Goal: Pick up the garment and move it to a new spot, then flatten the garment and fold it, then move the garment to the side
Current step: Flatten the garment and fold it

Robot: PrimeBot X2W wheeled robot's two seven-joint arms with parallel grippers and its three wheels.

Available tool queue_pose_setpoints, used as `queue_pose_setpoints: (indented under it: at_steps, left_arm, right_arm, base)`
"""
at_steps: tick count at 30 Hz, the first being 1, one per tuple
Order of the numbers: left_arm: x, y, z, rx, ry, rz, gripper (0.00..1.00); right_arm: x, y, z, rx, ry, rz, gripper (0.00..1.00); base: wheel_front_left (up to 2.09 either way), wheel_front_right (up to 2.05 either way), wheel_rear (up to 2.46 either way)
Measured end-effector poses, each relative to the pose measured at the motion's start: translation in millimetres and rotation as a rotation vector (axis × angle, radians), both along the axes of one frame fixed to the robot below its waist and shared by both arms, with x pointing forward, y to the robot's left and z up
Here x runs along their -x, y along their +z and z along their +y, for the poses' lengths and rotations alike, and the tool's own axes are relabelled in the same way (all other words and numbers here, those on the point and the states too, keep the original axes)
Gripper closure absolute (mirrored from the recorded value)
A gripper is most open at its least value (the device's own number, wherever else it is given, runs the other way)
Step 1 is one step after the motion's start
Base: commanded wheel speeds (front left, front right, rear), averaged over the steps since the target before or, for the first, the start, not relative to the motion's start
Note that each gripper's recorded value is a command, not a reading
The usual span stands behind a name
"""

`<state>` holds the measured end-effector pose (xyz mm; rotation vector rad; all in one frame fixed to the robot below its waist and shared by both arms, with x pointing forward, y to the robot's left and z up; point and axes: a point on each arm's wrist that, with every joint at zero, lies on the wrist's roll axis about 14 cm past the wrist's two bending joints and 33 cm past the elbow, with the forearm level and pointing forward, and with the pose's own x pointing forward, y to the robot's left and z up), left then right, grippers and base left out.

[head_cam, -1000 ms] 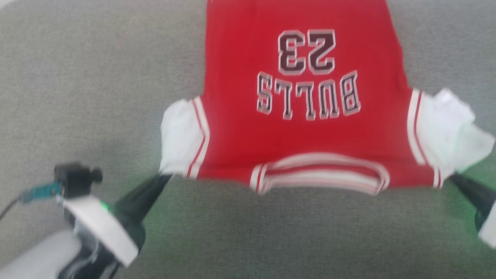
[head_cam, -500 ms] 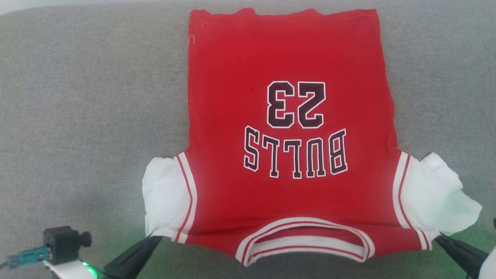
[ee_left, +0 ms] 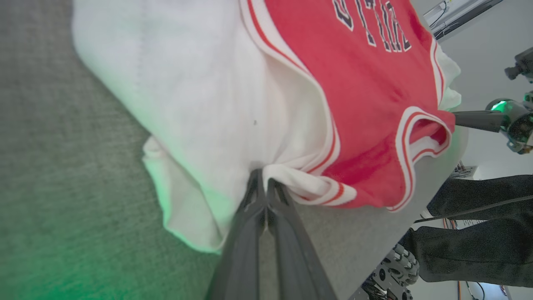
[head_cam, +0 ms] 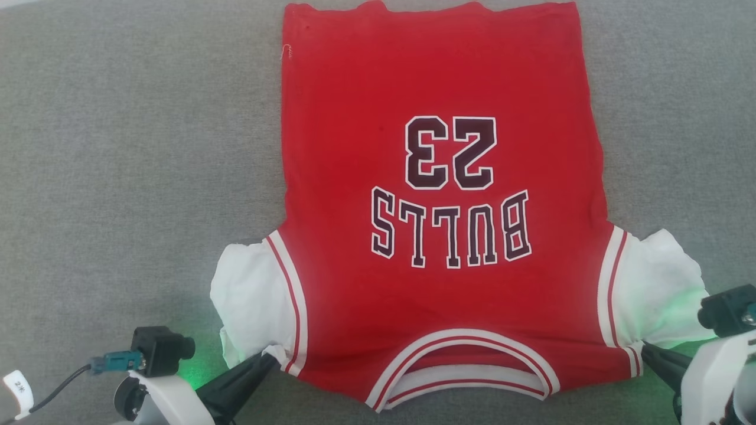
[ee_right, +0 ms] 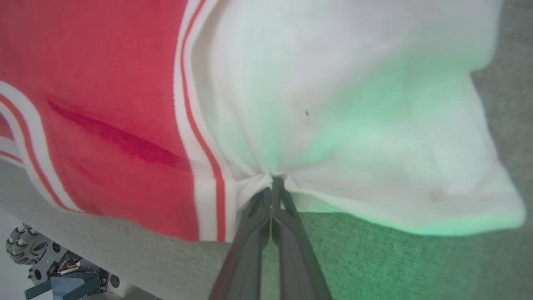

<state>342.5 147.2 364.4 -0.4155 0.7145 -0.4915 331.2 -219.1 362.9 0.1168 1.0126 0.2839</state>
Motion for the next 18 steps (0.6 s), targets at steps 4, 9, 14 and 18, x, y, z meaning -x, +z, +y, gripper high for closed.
queue_pose_setpoints:
  at_steps: [4, 9, 14, 18]
  left_arm:
    - [-2, -9, -3, -0.009, -0.008, 0.007, 1.0]
    - [-7, -13, -6, 0.001, -0.006, -0.001, 1.0]
    - [-11, -6, -9, 0.027, 0.011, -0.021, 1.0]
    - [-12, 1, -12, 0.044, 0.021, -0.042, 1.0]
  right_arm:
    - [-2, -5, 2, 0.01, 0.014, -0.001, 1.0]
    - [-9, 5, 1, 0.009, 0.01, -0.065, 0.0]
    - [-20, 38, -10, -0.011, -0.029, -0.147, 0.0]
    - [-44, 83, -27, 0.016, -0.035, -0.257, 0.0]
  base:
    - [0.0, 0.0, 0.0]
    - [0.0, 0.0, 0.0]
    - [0.0, 0.0, 0.0]
    - [0.0, 0.0, 0.0]
